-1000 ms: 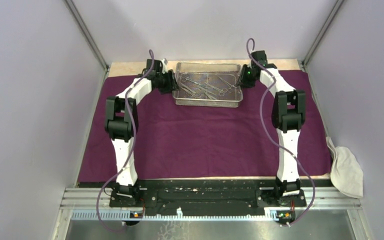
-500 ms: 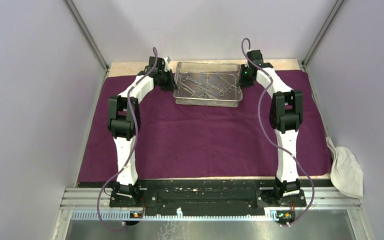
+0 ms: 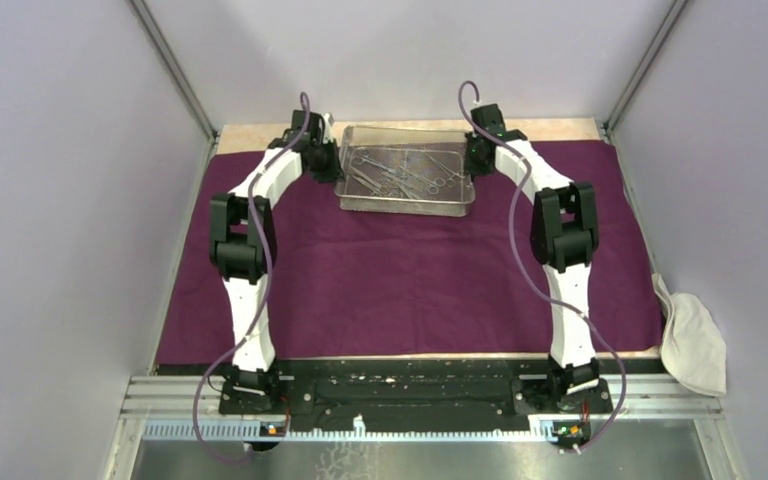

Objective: Open and lay out the surgical kit
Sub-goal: Pick up the container from the surgical kit.

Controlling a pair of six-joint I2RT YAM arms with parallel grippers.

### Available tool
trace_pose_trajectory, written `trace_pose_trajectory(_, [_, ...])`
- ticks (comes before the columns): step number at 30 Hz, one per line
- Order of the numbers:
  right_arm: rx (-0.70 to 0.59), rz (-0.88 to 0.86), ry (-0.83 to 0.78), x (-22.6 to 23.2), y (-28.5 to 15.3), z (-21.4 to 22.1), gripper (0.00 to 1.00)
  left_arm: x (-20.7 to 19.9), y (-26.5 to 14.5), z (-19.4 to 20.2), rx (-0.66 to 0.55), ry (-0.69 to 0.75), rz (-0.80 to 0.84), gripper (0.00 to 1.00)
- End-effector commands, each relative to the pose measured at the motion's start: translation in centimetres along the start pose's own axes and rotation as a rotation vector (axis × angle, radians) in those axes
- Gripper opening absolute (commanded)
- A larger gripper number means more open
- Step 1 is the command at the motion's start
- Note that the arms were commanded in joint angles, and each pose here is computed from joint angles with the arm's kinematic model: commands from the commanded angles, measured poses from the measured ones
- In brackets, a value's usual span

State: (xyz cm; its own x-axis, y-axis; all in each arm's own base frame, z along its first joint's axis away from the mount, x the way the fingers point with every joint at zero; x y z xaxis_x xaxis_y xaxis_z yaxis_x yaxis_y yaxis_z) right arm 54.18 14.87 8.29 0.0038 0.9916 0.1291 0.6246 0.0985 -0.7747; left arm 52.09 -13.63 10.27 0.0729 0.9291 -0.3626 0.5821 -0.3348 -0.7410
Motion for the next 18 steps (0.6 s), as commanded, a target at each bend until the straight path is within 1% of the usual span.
trace_pose_trajectory(1, [-0.241,-0.134,-0.024,6.8,-7.3,-6.2,0.0,-1.9,-7.0,-5.6,-0.21,0.012,0.034,0.0])
trace_pose_trajectory(7, [-0.287,-0.174,-0.058,11.2,-8.8,-6.0,0.0,0.4,-10.3,-5.5,-0.259,0.01,-0.043,0.0])
trace_pose_trajectory(11, [-0.303,-0.214,-0.099,15.4,-9.5,-5.5,0.0,2.6,-12.4,-5.0,-0.284,-0.011,-0.105,0.0])
trace_pose_trajectory(15, [-0.34,-0.244,-0.126,19.8,-10.2,-4.7,0.0,4.8,-14.5,-4.6,-0.332,-0.027,-0.122,0.0])
trace_pose_trajectory(18, [-0.373,-0.27,-0.13,22.9,-10.5,-4.6,0.0,7.9,-16.4,-4.5,-0.37,-0.056,-0.166,0.0])
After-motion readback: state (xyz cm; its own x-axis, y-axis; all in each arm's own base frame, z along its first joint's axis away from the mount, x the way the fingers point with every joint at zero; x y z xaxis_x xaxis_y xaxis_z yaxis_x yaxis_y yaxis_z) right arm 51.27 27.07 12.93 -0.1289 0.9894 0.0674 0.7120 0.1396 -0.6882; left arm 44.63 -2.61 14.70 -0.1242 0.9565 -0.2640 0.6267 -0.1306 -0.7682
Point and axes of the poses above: each gripper's point midway between its finger pads, its own y axis out along the fingers, its own x axis along the line the jaws close on, z = x × y, the point moved 2 cm from there along -y, back along the fingers, and after that the axes turned 2 degrees about -y, right-handed, at the moved point
